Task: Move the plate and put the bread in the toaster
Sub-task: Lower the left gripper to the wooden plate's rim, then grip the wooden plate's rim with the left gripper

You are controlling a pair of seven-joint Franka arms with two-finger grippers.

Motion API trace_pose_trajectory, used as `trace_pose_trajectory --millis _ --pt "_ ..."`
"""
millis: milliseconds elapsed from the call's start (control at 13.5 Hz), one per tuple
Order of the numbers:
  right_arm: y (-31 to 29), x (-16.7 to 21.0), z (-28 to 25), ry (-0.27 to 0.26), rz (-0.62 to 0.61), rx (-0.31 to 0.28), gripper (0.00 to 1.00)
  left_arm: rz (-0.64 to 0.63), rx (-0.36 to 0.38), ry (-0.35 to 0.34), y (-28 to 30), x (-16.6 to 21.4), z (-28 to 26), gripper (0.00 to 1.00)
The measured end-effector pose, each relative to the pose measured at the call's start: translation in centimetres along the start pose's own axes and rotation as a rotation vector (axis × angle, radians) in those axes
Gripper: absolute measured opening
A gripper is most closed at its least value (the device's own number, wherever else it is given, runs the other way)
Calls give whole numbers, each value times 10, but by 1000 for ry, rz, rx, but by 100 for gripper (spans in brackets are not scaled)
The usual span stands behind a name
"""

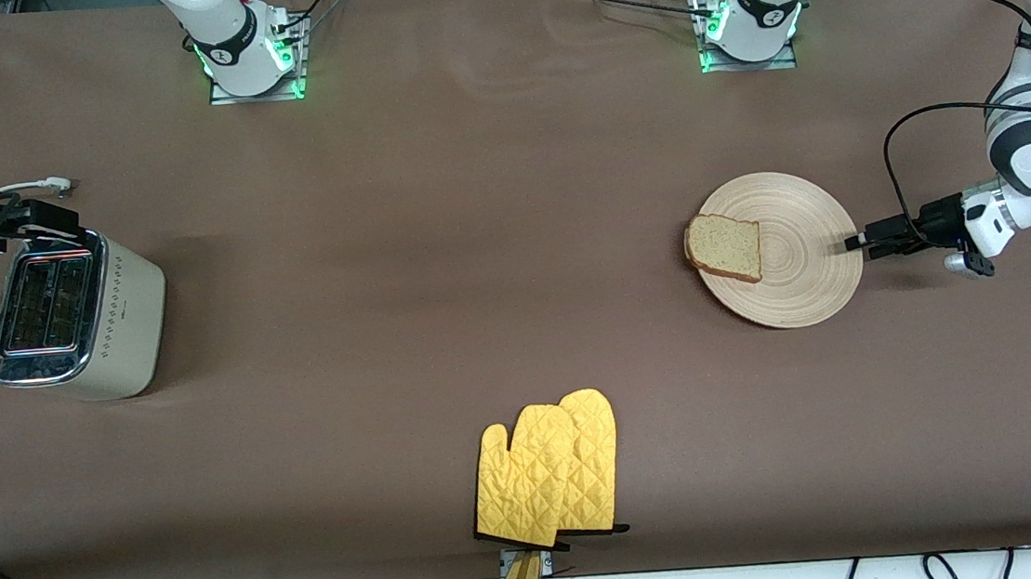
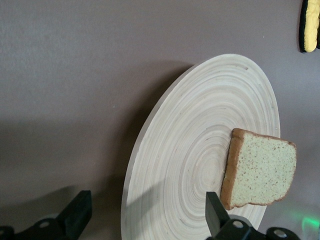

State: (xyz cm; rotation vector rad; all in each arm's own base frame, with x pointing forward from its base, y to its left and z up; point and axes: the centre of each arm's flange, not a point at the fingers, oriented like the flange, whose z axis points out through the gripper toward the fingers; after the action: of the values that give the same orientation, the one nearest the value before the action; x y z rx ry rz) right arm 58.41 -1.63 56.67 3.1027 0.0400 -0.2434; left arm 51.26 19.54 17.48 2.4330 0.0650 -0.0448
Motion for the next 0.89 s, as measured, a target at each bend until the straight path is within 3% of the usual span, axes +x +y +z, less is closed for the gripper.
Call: trace_pose_trajectory --millis 371,890 --pt "0 0 0 0 0 0 100 -54 -124 -6 -3 -12 4 100" --pt "0 0 0 0 0 0 100 -54 -184 -4 -11 -21 24 100"
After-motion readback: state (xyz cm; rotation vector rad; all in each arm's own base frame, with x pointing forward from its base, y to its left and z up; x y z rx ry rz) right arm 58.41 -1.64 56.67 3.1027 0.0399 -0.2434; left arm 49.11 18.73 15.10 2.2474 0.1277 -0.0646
